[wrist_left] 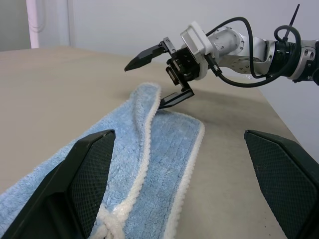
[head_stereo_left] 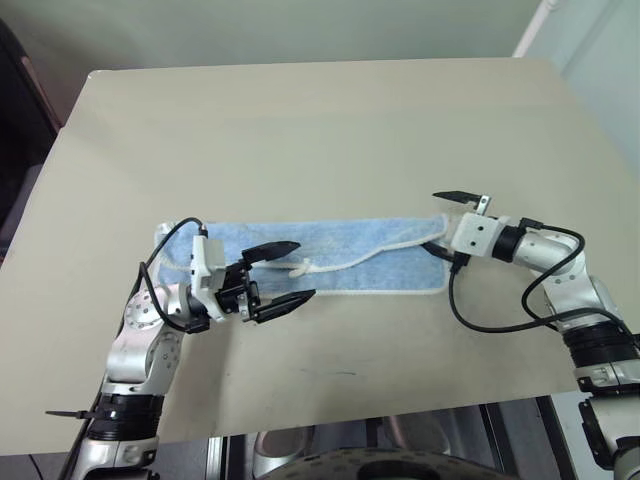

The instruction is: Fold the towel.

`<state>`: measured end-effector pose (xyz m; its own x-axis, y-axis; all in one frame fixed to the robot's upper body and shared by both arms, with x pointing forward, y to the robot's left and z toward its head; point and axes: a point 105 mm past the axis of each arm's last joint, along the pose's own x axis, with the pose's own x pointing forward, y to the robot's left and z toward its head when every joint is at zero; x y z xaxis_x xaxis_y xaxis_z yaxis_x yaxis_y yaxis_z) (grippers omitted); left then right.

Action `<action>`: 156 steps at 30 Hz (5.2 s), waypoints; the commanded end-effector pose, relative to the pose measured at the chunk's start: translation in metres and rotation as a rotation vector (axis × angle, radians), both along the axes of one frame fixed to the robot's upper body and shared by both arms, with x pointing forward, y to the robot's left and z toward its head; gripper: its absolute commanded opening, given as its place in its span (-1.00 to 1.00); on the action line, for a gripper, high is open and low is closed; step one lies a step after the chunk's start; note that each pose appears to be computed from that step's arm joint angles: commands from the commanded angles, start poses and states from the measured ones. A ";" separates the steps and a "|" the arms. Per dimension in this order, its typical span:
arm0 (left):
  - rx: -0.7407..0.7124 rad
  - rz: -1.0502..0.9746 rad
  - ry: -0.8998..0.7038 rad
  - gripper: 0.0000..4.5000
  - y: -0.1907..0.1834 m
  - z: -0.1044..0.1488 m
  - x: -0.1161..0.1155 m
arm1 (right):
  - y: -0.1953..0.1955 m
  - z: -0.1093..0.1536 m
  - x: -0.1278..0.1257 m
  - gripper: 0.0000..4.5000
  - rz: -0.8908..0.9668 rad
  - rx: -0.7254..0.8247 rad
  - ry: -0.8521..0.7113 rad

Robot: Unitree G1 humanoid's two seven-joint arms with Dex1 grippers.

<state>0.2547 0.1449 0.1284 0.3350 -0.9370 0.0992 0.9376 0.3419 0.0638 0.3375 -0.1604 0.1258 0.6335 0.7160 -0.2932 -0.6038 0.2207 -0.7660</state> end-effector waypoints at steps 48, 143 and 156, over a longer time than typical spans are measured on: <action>0.178 0.133 -0.283 1.00 0.041 0.021 0.038 | -0.006 0.129 0.001 -0.99 0.069 0.060 -0.115; 0.004 0.513 -0.411 -0.98 0.076 0.085 0.141 | -0.052 0.178 0.022 -1.00 -0.103 0.008 -0.321; -0.051 0.948 -0.300 -0.98 0.103 0.142 0.195 | -0.087 0.183 0.049 -1.00 -0.269 0.076 -0.360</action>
